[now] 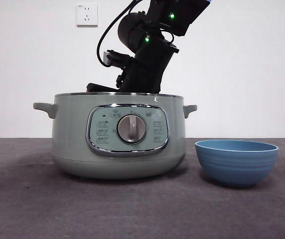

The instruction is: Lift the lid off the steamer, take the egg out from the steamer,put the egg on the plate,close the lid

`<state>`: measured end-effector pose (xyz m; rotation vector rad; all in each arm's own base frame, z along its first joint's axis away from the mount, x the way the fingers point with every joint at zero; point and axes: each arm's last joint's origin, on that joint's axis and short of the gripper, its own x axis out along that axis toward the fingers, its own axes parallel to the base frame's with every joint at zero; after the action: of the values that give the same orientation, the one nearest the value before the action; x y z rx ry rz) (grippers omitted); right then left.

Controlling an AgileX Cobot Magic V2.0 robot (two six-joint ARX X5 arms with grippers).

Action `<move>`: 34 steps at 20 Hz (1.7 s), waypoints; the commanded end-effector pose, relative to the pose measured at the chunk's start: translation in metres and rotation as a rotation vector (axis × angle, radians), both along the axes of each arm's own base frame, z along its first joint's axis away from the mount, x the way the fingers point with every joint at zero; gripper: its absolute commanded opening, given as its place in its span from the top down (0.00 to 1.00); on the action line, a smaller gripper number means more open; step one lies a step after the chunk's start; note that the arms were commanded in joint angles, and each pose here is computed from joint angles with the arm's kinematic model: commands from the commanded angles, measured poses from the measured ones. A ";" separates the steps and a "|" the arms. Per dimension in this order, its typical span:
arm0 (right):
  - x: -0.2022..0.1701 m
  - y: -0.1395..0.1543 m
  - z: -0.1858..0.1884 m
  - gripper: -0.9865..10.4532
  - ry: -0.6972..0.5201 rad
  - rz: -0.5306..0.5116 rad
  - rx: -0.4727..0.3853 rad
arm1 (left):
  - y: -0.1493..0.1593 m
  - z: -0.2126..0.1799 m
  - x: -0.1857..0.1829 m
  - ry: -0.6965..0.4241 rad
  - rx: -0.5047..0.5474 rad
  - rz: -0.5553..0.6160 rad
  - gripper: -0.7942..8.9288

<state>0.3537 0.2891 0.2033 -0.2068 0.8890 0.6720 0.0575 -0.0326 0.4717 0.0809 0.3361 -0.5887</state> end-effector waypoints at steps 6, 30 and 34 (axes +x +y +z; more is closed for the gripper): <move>0.000 0.002 0.001 0.92 -0.002 -0.004 0.012 | 0.003 0.006 -0.005 -0.050 -0.016 -0.004 0.93; -0.105 -0.173 0.117 0.92 -0.036 -0.223 -0.071 | 0.002 0.007 -0.005 -0.065 -0.026 -0.010 0.93; -0.106 -0.174 0.057 0.92 0.013 -0.230 -0.096 | 0.002 0.007 -0.005 -0.065 -0.026 -0.010 0.93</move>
<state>0.2471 0.1142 0.2636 -0.1853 0.9402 0.4179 0.0574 -0.0326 0.4713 0.0815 0.3415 -0.5905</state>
